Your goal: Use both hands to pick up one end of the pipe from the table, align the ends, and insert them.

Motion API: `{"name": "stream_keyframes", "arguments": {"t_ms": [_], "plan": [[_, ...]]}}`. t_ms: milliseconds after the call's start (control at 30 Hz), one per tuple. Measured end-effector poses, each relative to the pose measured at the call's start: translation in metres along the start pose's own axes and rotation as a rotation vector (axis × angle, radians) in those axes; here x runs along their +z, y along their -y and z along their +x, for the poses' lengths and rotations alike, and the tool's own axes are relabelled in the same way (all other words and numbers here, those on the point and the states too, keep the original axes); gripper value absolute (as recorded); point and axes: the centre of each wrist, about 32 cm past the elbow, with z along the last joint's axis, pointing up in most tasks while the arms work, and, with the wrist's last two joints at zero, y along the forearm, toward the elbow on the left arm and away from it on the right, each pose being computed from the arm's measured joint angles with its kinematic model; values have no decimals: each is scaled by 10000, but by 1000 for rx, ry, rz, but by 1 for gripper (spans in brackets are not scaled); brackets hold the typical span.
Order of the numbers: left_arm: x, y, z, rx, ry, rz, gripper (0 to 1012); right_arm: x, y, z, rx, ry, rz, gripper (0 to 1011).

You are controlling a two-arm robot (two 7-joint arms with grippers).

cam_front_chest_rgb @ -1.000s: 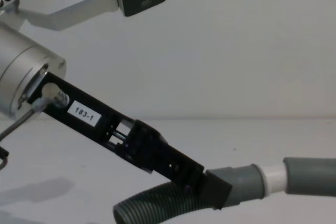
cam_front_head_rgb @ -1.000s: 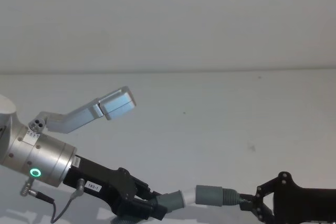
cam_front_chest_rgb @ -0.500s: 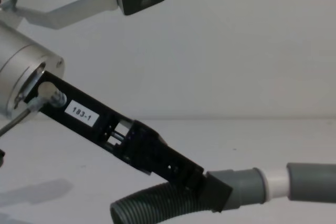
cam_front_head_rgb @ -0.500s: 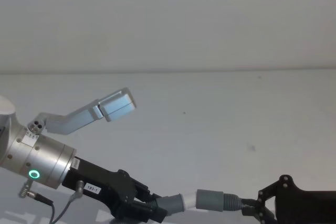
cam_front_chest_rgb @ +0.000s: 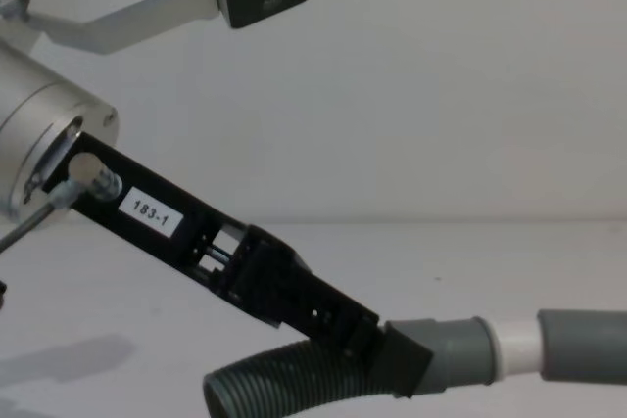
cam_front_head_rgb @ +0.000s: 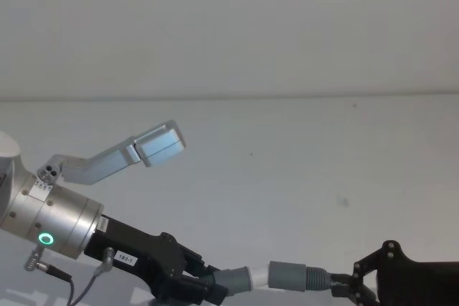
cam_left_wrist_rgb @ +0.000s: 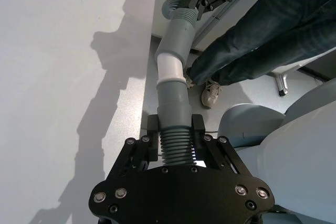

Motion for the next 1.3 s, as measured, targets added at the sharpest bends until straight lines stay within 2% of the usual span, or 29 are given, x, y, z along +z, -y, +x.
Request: {"name": "stream_keyframes", "arguments": {"t_ms": [1300], "plan": [[-1, -1, -4, 0, 0, 1, 334, 3, 3, 3, 5, 3, 0, 41]]}}
